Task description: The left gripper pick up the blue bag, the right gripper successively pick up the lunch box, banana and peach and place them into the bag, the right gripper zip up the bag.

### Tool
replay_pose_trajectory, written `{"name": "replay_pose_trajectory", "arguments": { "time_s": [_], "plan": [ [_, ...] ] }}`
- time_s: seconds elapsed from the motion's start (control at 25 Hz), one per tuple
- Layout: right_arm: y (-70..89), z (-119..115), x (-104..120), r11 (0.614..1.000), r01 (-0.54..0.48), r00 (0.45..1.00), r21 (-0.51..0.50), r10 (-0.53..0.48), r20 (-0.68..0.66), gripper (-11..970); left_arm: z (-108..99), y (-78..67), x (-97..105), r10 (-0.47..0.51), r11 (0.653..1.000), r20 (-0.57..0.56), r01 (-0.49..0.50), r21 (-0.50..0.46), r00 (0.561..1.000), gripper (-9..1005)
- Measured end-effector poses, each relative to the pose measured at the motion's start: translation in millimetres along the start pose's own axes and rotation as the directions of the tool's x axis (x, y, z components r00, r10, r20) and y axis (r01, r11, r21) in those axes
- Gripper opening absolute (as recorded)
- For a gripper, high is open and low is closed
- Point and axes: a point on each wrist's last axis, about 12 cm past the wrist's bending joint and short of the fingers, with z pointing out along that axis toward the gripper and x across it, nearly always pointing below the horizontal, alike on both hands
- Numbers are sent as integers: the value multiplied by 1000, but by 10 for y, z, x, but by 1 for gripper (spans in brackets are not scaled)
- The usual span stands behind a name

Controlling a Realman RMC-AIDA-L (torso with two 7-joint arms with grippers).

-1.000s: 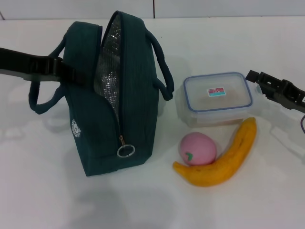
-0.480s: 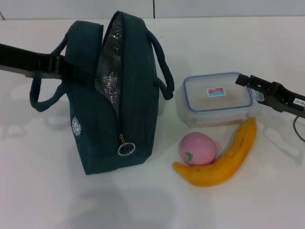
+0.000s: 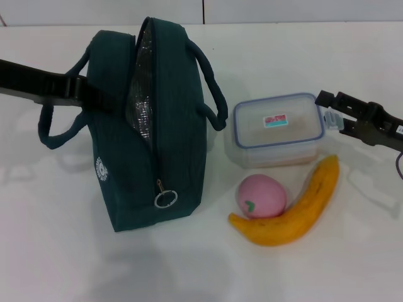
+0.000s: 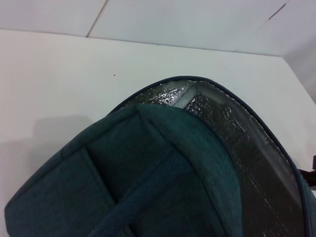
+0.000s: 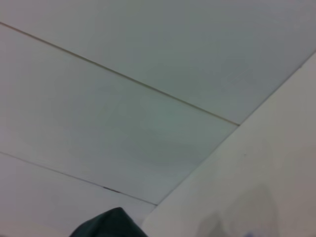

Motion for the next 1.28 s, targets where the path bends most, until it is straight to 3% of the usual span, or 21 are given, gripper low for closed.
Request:
{"name": "replay_pose_trajectory", "arguments": {
  "time_s": [0.48,0.84,1.04,1.16,1.28],
  "plan": [
    [88,141,-9,999,-35,999,-39,34,-28,795,69,-6,-12,-2,1000,-12,2,19,1000,35],
    [51,201,53,998,-66,998,-9,66,-23,782,118,-11,-30,12,999,-20,-12,32,1000,36],
    [39,215,84,997,-75,997,-3,75,-18,603,115,7,-31,16,999,-17,-16,29,1000,36],
    [46,227,84,997,-74,997,-7,74,-18,366,112,17,-34,15,1000,-15,-15,26,1000,35],
    [53,230,81,997,-74,997,-12,74,-16,312,106,20,-37,16,1000,-14,-16,24,1000,35]
  ]
}}
